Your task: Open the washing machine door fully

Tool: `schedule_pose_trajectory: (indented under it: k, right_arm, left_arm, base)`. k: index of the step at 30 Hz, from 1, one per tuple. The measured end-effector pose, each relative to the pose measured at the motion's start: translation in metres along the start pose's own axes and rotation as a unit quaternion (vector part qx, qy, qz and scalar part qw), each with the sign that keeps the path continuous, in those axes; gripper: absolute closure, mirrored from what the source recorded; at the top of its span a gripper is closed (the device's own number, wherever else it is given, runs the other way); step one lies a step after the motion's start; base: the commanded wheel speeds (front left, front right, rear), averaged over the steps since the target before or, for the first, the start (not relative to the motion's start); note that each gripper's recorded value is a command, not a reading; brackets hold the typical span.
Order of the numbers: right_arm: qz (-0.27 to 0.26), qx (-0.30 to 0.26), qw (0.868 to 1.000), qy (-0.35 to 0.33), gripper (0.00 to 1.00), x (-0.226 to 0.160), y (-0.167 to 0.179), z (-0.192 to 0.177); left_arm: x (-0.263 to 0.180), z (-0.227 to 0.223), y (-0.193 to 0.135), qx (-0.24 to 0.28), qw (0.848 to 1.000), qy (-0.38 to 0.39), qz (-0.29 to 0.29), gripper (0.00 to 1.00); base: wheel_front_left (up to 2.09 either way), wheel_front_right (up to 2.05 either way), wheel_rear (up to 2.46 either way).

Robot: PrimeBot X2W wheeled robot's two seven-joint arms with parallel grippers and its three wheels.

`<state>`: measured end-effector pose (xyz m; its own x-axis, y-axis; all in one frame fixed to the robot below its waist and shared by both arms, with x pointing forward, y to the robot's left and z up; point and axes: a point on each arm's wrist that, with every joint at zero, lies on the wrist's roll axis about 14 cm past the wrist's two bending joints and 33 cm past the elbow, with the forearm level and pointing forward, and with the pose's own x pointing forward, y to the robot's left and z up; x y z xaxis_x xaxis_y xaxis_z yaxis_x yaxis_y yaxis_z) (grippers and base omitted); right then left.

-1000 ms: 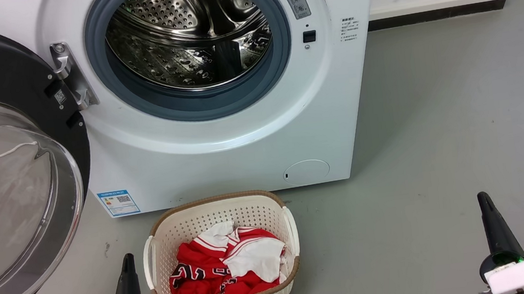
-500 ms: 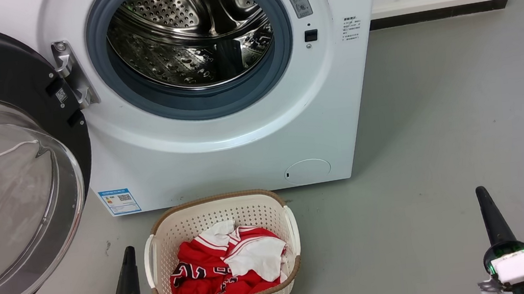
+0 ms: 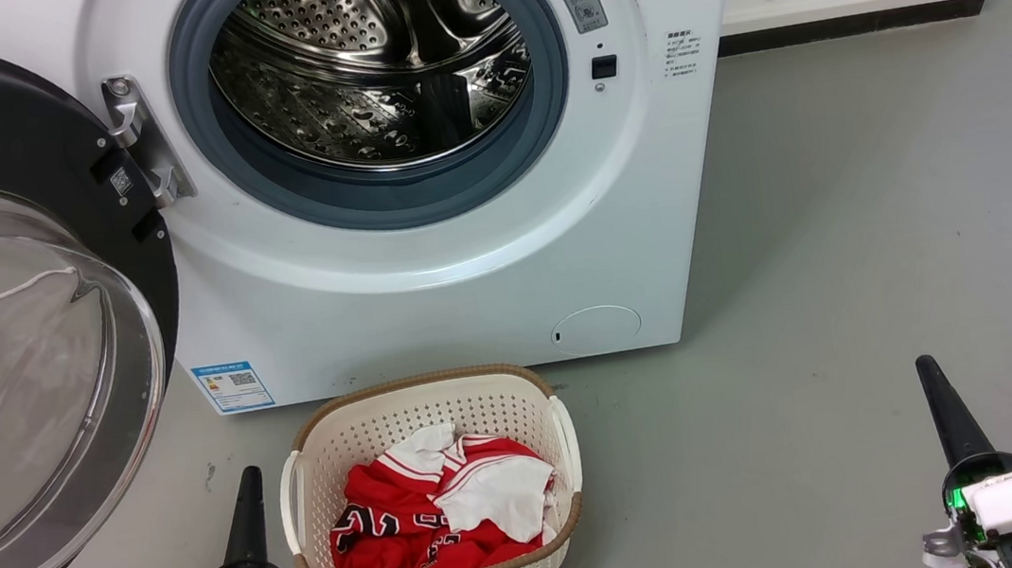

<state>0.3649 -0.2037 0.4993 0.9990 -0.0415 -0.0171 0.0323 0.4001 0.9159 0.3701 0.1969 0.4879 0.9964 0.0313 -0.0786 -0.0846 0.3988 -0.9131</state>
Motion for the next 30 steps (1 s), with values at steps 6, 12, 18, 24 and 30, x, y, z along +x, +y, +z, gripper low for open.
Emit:
schedule_pose_trajectory:
  k: [6, 12, 18, 24, 30]
  right_arm:
    - [0.002, 0.029, 1.0, 0.002, 1.0, 0.004, 0.002, 0.0]
    - [0.0, 0.056, 0.998, 0.005, 1.0, 0.006, 0.001, 0.0]
    - [0.001, 0.082, 0.997, 0.007, 1.0, 0.009, 0.002, 0.0]
    - [0.002, 0.106, 0.994, 0.01, 1.0, 0.012, 0.003, -0.001]
    - [0.002, 0.129, 0.992, 0.013, 1.0, 0.014, 0.003, -0.001]
  left_arm:
    - [0.003, 0.001, -0.003, -0.029, 1.0, 0.002, -0.006, 1.0]
    - [0.005, 0.001, -0.004, -0.056, 0.998, 0.004, -0.008, 1.0]
    - [0.007, 0.002, -0.006, -0.082, 0.997, 0.005, -0.012, 1.0]
    - [0.009, 0.003, -0.007, -0.107, 0.994, 0.007, -0.016, 1.0]
    - [0.011, 0.004, -0.009, -0.131, 0.991, 0.007, -0.02, 1.0]
  base:
    - [0.0, 0.0, 0.0]
    - [0.0, 0.0, 0.0]
    - [0.0, 0.0, 0.0]
    - [0.0, 0.0, 0.0]
    - [0.0, 0.0, 0.0]
